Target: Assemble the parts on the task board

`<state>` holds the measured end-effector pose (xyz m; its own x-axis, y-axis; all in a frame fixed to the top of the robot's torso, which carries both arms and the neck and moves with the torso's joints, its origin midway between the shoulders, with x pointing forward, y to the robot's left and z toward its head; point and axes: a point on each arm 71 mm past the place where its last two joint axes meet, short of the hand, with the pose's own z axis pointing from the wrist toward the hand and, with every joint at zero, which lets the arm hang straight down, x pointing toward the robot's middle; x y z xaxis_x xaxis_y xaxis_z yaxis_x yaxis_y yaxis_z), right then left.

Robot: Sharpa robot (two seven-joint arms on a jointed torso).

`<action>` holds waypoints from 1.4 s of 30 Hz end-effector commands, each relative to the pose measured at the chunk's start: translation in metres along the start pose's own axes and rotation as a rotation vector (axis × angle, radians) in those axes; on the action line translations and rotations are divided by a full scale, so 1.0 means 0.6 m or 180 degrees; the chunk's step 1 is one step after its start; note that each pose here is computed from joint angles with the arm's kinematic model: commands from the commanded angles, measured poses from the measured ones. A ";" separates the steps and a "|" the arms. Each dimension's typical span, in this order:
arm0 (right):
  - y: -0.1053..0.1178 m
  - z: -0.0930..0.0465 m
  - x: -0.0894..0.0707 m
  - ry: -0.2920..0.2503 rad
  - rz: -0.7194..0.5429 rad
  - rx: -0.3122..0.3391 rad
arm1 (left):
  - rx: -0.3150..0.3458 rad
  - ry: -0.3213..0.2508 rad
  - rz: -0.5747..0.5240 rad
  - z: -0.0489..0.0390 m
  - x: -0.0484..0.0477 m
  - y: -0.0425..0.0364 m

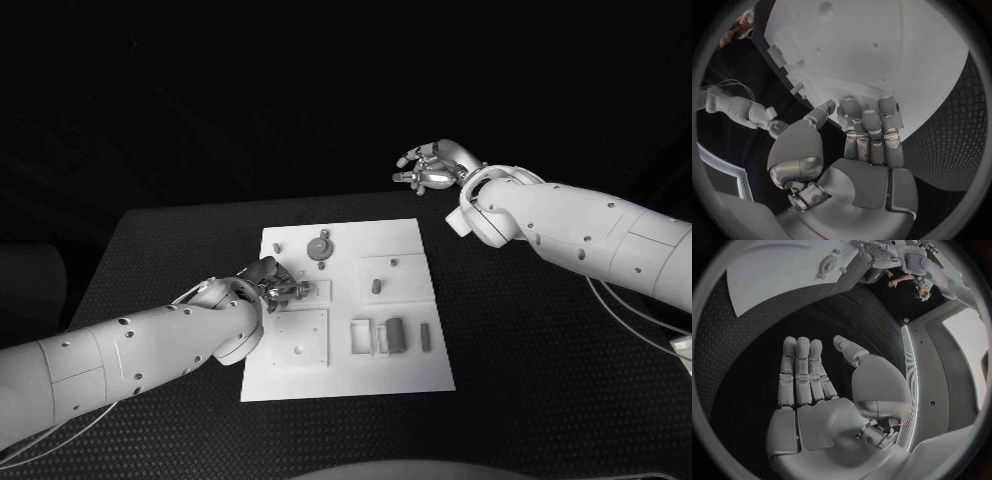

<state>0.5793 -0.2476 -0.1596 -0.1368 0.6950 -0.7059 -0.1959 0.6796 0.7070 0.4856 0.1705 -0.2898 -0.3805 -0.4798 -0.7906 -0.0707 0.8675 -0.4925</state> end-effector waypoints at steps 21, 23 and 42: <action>0.000 0.000 0.003 0.0040 0.0003 -0.0021 | -0.0064 0.0125 -0.0059 0.007 0.000 0.005; 0.000 0.000 0.003 0.0041 0.0003 -0.0020 | -0.0065 0.0127 -0.0063 0.008 -0.001 0.004; 0.002 0.002 0.007 0.0055 0.0007 -0.0022 | -0.0129 0.0440 0.0222 0.021 -0.028 -0.018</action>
<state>0.5798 -0.2455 -0.1610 -0.1404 0.6949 -0.7052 -0.1954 0.6788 0.7078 0.5061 0.1704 -0.2738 -0.4508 -0.4458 -0.7733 -0.0884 0.8844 -0.4583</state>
